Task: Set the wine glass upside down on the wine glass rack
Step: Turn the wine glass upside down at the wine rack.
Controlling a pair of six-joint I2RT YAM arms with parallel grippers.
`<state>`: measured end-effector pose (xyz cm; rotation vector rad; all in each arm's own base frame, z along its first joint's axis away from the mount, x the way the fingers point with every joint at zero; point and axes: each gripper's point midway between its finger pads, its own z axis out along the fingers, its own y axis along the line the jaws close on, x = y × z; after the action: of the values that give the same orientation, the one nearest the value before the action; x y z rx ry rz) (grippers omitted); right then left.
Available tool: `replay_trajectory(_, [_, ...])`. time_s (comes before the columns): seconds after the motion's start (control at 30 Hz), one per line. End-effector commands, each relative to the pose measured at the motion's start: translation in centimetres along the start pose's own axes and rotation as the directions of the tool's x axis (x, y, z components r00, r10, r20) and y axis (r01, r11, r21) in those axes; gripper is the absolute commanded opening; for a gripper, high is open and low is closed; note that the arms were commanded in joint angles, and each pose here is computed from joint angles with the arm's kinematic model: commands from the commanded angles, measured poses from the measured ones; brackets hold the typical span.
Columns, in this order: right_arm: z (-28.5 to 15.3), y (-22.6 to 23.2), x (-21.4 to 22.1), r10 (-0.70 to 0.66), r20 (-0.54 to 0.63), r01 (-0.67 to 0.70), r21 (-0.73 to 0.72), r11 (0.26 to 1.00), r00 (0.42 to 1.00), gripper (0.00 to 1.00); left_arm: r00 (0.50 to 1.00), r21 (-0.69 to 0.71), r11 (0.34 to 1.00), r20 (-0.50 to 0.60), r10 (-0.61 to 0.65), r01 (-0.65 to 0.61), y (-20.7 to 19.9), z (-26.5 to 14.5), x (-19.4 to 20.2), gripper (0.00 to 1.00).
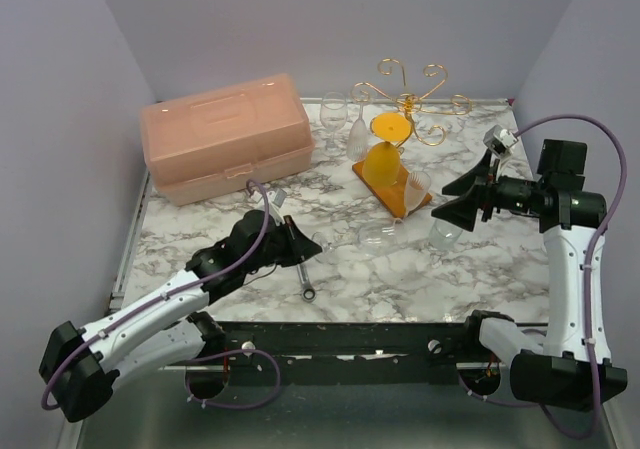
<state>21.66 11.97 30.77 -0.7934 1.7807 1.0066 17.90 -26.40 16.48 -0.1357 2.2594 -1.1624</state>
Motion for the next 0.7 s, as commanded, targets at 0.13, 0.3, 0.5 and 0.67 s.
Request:
replay_trajectory(0.13, [-1.2, 1.7, -1.9, -0.071, -0.011, 0.072, 0.035, 0.997, 0.997, 0.79, 0.936, -0.058, 0.94, 0.089, 0.341, -0.337, -0.9, -4.2, -3.7, 0.0])
replay_trajectory(0.3, [-1.5, 2.0, -3.1, -0.077, 0.011, 0.076, 0.055, 0.996, 0.997, 0.79, 0.877, -0.124, 0.887, 0.14, 0.459, -0.444, -1.1, -6.0, -5.8, 0.0])
replay_trajectory(0.5, [-1.6, 2.6, -4.8, -0.077, 0.04, 0.075, 0.041, 0.996, 0.996, 0.79, 0.777, -0.163, 0.794, 0.166, 0.607, -0.585, -1.9, -7.8, -7.7, 0.0])
replay_trajectory(0.67, [-1.3, 2.5, -5.1, -0.034, 0.062, 0.033, 0.012, 0.999, 0.997, 0.79, 0.684, -0.163, 0.707, 0.182, 0.707, -0.688, -3.0, -8.7, -8.6, 0.0])
